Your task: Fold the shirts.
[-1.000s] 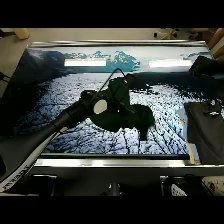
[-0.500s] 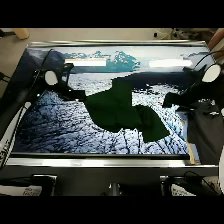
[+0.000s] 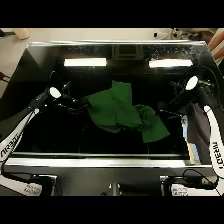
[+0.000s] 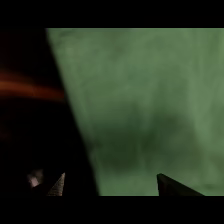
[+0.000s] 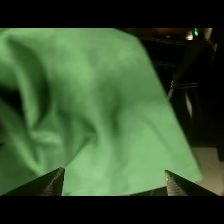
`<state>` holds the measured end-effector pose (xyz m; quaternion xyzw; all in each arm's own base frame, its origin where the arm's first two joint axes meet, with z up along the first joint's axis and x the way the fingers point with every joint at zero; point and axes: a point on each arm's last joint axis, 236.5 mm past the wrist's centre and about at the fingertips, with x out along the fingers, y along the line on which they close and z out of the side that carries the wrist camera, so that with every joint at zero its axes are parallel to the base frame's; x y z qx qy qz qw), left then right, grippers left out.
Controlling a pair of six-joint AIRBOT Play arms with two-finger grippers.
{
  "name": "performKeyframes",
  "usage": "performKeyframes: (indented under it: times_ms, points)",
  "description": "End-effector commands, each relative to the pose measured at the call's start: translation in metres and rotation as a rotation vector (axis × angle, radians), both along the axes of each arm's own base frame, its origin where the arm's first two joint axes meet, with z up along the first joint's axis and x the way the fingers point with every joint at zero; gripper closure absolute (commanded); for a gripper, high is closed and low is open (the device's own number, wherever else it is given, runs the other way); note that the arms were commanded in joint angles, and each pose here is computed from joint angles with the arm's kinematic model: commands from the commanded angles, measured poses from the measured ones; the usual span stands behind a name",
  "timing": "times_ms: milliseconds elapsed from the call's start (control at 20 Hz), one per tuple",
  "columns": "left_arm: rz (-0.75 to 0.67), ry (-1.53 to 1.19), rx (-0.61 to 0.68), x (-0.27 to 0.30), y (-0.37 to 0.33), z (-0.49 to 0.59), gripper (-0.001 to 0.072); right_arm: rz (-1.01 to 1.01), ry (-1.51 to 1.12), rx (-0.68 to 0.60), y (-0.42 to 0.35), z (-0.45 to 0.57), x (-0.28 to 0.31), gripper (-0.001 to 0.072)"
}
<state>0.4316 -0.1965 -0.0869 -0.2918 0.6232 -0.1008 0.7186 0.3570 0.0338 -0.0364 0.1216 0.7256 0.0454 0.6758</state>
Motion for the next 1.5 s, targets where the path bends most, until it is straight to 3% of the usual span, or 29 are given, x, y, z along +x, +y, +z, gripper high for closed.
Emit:
performKeyframes:
  times_ms: [0,100,150,200,250,350,500,550,600,650,850,1050,1150,1250,1350,1450]
  points:
    - [0.088,-0.037,-0.064,0.018,-0.017,-0.005,0.0084,0.008,0.026,-0.045,-0.011,-0.022,0.003,0.0002]
    - [0.107,-0.037,-0.075,0.021,-0.021,-0.009,0.0205,0.021,0.063,-0.032,-0.008,-0.038,0.001,0.0002]
    - [0.112,-0.029,-0.084,0.021,-0.024,-0.011,0.0208,0.033,0.08,-0.017,-0.005,-0.044,0.0,0.0002]
    - [0.116,-0.023,-0.089,0.021,-0.025,-0.013,0.0341,0.044,0.096,0.002,-0.002,-0.05,-0.002,0.0002]
    - [0.11,-0.027,-0.087,0.021,-0.025,-0.013,0.0539,0.054,0.109,0.017,0.001,-0.056,-0.003,0.0002]
    - [0.059,-0.071,-0.076,0.022,-0.026,-0.007,0.0684,0.076,0.124,0.053,0.008,-0.065,-0.004,0.0003]
    - [0.003,-0.141,-0.067,0.024,-0.026,0.01,0.0684,0.054,0.123,0.12,0.024,-0.071,0.001,0.0013]
    - [-0.005,-0.161,-0.066,0.026,-0.026,0.017,0.0684,0.038,0.117,0.155,0.032,-0.07,0.004,0.0106]
    - [-0.02,-0.19,-0.064,0.027,-0.026,0.025,0.0684,0.025,0.11,0.176,0.037,-0.07,0.006,0.0419]
    - [-0.032,-0.225,-0.061,0.03,-0.026,0.035,0.0685,0.006,0.107,0.175,0.037,-0.069,0.009,0.068]
    - [-0.124,-0.568,-0.021,0.057,-0.016,0.145,0.0687,0.044,-0.035,0.113,0.023,-0.021,0.039,0.0696]
    - [-0.075,-1.134,0.123,0.048,0.043,0.394,0.0686,0.038,-0.596,-0.073,-0.012,0.179,0.099,0.0694]
    - [0.019,-1.435,0.275,-0.007,0.094,0.524,0.0686,-0.056,-0.92,-0.192,-0.038,0.308,0.082,0.0693]
    - [0.122,-1.619,0.397,-0.069,0.134,0.6,0.0686,-0.125,-1.164,-0.216,-0.044,0.396,0.04,0.0693]
    - [0.217,-1.65,0.435,-0.113,0.16,0.622,0.0686,-0.142,-1.276,-0.204,-0.04,0.438,0.0,0.0693]
    - [0.218,-1.614,0.451,-0.132,0.165,0.614,0.0686,-0.152,-1.336,-0.201,-0.038,0.46,-0.03,0.0693]
